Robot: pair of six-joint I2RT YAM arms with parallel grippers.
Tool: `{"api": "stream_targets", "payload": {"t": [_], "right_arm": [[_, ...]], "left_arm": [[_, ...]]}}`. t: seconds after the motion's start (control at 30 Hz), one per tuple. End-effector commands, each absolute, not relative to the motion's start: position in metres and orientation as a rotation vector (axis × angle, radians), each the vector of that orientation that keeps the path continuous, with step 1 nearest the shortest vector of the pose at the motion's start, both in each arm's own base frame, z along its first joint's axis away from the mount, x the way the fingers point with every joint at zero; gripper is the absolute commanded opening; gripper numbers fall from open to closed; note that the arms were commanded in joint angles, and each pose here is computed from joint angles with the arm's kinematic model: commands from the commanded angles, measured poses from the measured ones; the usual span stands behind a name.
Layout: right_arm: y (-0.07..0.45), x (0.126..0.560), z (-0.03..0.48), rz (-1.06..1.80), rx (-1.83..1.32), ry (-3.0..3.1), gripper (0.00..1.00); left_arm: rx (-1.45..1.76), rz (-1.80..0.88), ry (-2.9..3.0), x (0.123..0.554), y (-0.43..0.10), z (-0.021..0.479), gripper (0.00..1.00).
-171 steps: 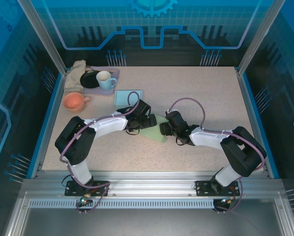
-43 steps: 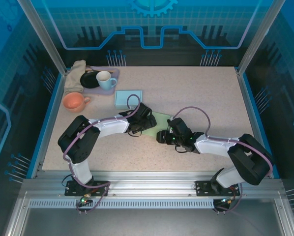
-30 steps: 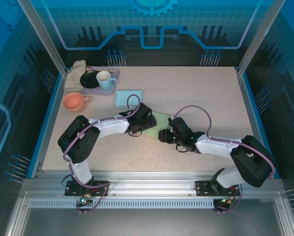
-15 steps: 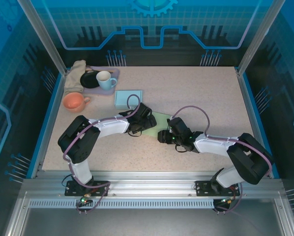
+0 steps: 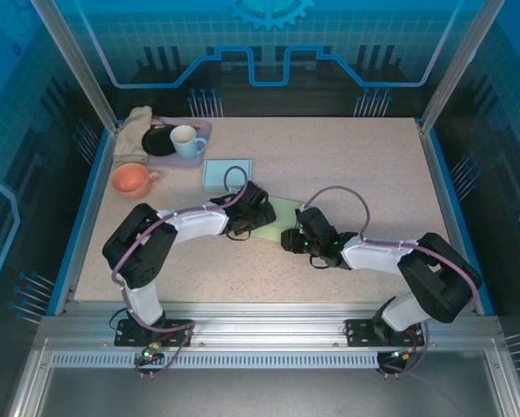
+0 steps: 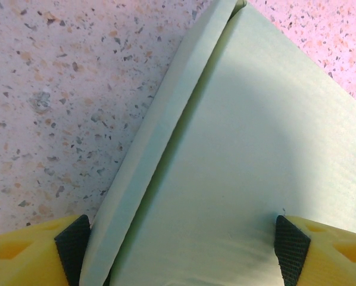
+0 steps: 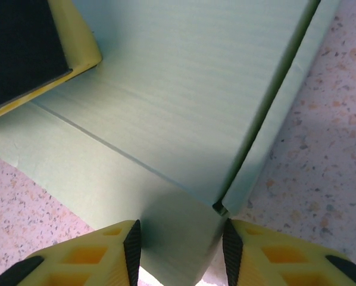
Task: Fold the paper box
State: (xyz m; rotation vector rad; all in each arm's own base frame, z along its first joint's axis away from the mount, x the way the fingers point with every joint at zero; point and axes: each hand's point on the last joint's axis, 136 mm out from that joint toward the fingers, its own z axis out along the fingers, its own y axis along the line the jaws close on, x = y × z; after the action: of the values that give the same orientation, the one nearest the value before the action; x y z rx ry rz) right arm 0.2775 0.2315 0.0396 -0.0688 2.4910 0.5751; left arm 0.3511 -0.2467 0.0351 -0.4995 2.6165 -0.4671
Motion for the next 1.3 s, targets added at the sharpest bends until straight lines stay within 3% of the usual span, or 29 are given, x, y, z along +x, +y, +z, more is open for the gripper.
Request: {"api": "stream_targets", "payload": {"t": [0.0,0.97,1.27], "right_arm": [[0.221,0.278,0.026,0.464,-0.097,2.486,0.42],[0.194,0.322,0.033,0.254,-0.098,2.179,0.40],[0.162,0.343,0.022,0.286,0.076,2.293,0.40]], "left_arm": [[-0.508,-0.265,2.738,0.327,-0.219,-0.005,0.82],[-0.441,-0.227,2.827,0.310,-0.214,-0.038,0.81],[-0.296,-0.322,2.828,0.306,-0.248,-0.021,0.81]]}}
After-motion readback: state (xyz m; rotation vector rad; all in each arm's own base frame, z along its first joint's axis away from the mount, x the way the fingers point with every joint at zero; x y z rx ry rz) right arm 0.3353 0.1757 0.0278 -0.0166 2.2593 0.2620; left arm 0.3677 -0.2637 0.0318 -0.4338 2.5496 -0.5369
